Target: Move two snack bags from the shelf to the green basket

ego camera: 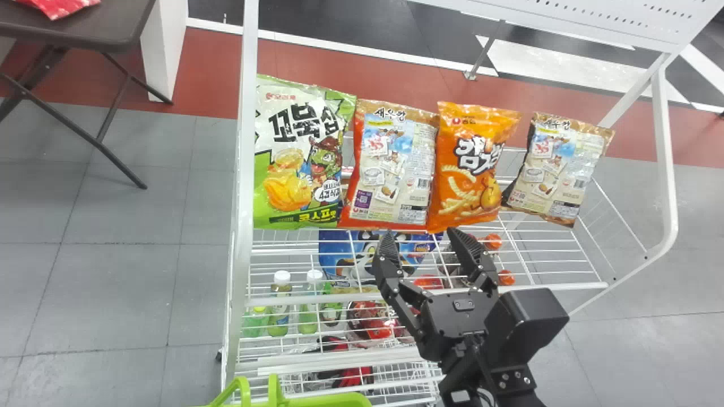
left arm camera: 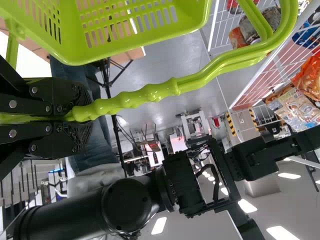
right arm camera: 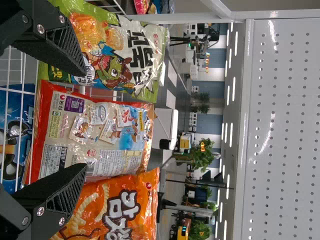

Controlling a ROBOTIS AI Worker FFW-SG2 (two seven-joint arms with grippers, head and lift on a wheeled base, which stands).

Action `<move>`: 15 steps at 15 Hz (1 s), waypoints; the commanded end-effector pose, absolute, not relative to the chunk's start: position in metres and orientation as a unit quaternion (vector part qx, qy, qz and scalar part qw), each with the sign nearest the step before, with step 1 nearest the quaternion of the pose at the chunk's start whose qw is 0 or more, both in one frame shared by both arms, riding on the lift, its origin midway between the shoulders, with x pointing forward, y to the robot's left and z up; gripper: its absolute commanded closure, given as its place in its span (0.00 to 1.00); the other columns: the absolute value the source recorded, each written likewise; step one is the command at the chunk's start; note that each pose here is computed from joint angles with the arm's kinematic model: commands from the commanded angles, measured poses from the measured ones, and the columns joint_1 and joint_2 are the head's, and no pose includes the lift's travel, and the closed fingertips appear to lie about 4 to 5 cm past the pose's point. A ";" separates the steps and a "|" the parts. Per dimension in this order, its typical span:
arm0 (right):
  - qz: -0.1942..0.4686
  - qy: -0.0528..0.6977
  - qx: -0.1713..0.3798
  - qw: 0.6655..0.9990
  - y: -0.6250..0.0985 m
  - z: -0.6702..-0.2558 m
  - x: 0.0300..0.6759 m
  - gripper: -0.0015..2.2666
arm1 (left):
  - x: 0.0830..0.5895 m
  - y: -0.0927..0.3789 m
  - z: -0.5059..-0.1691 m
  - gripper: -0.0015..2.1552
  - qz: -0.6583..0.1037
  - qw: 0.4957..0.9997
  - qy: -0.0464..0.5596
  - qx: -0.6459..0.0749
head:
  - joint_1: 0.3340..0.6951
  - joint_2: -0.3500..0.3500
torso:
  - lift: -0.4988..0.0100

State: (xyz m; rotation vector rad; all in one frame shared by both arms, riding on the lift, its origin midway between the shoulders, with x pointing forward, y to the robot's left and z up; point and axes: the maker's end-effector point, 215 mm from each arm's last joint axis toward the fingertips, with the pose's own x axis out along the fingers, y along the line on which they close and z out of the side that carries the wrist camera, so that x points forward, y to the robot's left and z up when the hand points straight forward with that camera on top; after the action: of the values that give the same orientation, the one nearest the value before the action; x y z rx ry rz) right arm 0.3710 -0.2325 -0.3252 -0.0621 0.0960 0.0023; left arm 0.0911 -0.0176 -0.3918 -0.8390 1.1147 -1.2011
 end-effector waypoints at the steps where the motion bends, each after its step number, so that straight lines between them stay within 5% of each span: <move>1: 0.000 0.049 -0.032 0.998 -0.235 -0.326 0.372 0.09 | 0.091 -0.017 -0.392 1.00 -0.519 0.605 0.482 -0.364 | 1.00 0.00 | 0.95; 15: -0.032 0.046 -0.022 0.998 -0.278 -0.338 0.403 0.09 | 0.088 -0.019 -0.387 1.00 -0.524 0.599 0.482 -0.368 | 1.00 0.00 | 0.95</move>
State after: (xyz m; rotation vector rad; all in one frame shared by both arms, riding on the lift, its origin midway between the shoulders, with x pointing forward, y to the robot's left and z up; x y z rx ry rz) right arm 0.3939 -0.2680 -0.3378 -0.0476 0.1020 -0.0479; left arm 0.0887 -0.0184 -0.3868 -0.8566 1.1135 -1.2137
